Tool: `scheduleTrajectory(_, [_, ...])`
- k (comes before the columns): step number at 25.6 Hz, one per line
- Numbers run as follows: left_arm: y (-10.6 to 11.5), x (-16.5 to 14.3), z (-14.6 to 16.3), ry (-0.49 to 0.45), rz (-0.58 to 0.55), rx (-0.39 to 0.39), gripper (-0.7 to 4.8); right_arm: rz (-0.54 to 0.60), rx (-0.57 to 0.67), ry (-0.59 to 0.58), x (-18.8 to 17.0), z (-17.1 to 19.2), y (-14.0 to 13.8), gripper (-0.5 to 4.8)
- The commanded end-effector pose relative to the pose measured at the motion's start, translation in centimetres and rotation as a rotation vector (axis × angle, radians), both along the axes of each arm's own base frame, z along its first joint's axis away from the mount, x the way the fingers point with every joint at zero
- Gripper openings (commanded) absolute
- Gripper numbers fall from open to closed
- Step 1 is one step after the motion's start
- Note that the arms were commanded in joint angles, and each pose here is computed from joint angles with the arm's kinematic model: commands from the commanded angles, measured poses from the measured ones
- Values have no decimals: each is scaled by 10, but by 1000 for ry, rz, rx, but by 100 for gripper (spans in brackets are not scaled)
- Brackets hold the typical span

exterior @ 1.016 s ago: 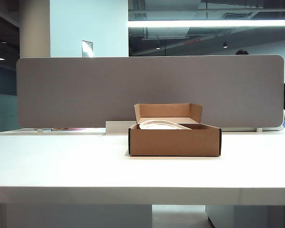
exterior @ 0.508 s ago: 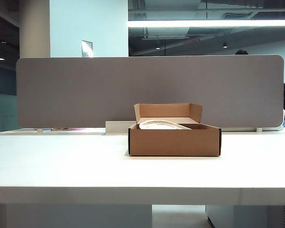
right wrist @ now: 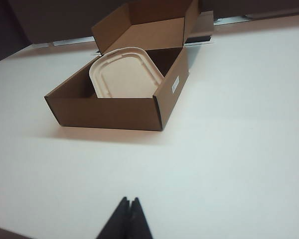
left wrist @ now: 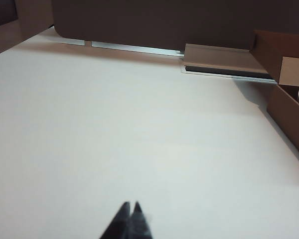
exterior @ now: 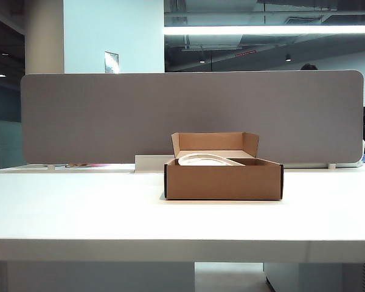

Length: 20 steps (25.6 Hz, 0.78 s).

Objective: Pick up the lid and place it into the paper box.

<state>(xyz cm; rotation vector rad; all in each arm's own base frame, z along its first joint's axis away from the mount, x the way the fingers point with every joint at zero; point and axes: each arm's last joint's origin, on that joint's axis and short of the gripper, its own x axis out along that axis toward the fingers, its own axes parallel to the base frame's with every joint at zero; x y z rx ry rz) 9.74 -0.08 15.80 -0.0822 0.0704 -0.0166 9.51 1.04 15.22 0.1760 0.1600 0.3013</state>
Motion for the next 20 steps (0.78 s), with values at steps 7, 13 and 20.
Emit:
scheduleTrajectory(7, [0,0,1,-8,-1,3,-5,-91,-74,-32,1,0,-3,-8])
scheduleTrajectory(13, [0,0,1,-8,-1,3,-5,-286,-103,-26,2,0,-8,-8])
scheduleTrajectory(20, [0,0,1,-8,-1,3,-5,-337,-110,-23,2,0,-10,-8])
